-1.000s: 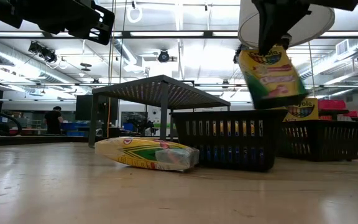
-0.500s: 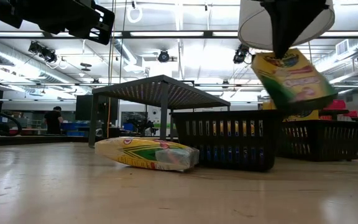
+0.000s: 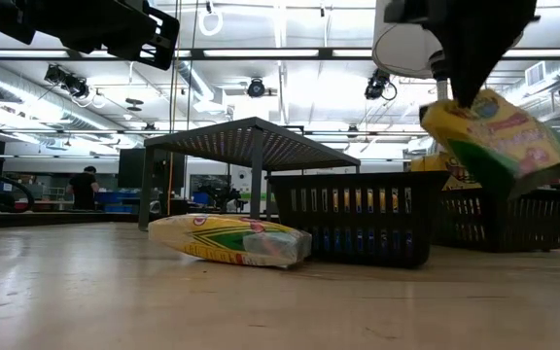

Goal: Pick & Place Office Desk Supplies
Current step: Put the box of crayons into right black bin

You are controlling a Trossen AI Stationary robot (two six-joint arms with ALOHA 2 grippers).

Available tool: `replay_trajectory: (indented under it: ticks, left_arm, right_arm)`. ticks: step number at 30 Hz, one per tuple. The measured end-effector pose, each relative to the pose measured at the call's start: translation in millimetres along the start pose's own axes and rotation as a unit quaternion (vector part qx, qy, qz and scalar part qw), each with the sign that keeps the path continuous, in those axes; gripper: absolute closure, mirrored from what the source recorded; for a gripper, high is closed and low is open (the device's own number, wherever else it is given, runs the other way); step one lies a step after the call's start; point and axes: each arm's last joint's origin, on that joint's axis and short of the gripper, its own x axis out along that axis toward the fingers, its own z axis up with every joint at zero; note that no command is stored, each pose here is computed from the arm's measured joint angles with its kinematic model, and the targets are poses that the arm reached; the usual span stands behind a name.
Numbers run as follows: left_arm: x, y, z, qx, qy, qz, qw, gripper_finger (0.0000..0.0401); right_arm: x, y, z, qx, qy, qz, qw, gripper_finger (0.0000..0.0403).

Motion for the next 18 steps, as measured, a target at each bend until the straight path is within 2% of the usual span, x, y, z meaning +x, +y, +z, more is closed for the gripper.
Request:
replay_trajectory:
  ticks: [5, 9, 18]
  left_arm:
    - [0.0, 0.0, 0.0, 0.0, 0.0, 0.0, 1.0, 0.0298]
    - [0.0, 0.0, 0.0, 0.0, 0.0, 0.0, 1.0, 0.0298]
    - [0.0, 0.0, 0.0, 0.0, 0.0, 0.0, 1.0, 0.0298]
  right_arm:
    - [24.2, -1.3, -4.4, 0.004, 0.043, -0.038, 0.998, 0.0403]
    - [38.3, -3.0, -8.1, 0.002, 0.07, -0.046, 0.997, 0.0403]
    - [36.2, -11.7, -11.9, 0.026, 0.061, -0.074, 0.995, 0.0403]
